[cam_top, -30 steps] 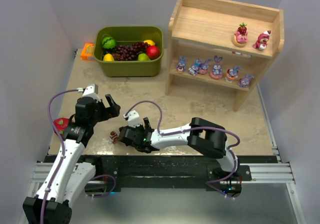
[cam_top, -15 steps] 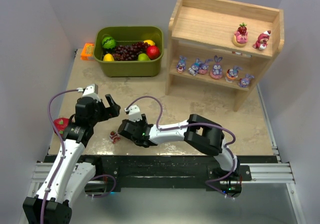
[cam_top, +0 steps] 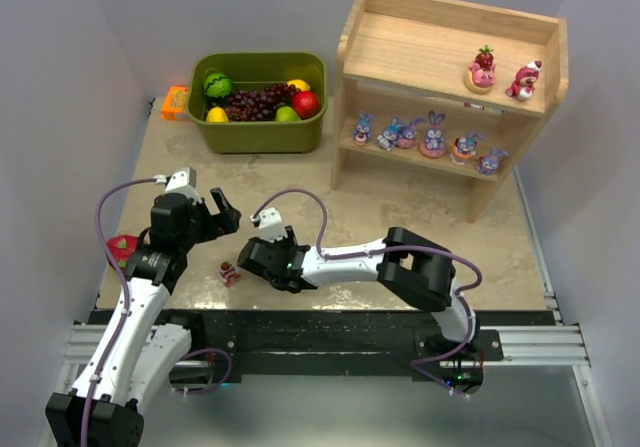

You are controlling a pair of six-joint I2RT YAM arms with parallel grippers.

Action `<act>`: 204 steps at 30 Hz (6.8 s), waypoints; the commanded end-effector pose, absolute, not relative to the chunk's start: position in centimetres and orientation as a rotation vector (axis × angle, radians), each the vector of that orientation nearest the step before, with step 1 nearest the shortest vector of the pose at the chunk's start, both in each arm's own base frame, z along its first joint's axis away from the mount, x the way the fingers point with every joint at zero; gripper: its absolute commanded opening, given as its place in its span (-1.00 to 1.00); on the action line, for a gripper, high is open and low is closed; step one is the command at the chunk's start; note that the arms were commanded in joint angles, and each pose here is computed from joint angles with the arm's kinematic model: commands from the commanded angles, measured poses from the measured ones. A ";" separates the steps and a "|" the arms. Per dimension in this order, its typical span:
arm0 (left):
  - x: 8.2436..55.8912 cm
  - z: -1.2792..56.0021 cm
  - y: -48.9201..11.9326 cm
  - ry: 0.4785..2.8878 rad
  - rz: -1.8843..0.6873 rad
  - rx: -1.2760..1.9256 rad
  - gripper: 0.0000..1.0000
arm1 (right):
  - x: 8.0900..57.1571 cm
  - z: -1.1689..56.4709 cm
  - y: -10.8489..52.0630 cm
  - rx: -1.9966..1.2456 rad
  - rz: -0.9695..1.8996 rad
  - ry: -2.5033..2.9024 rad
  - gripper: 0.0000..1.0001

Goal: Place and organize the plastic toys onto the shelf

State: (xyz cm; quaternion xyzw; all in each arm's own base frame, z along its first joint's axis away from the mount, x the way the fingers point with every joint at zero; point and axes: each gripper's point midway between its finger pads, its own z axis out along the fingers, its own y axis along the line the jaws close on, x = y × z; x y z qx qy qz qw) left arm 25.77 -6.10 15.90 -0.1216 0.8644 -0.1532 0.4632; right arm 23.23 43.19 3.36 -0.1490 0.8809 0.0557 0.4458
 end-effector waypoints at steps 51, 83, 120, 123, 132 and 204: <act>26.1 16.9 -6.6 2.094 -0.405 -0.266 0.99 | 39.0 48.6 10.1 0.215 -0.162 1.750 -1.00; 26.1 16.9 -6.6 2.092 -0.406 -0.270 0.99 | 40.4 47.2 9.4 0.149 -0.146 1.728 0.75; 25.0 24.9 -1.0 1.887 -0.137 -0.424 0.99 | 17.4 15.4 46.4 -0.889 0.908 1.879 0.72; 24.2 27.3 -0.2 1.813 -0.121 -0.445 0.99 | 16.5 12.6 48.7 -0.904 0.864 1.894 0.74; 22.5 30.2 -0.4 1.752 -0.157 -0.408 0.99 | 16.8 8.0 53.2 -0.828 0.778 1.934 0.64; 25.8 17.8 -6.8 2.032 -0.450 -0.295 0.99 | 40.0 51.6 21.4 -0.182 0.049 1.520 -1.00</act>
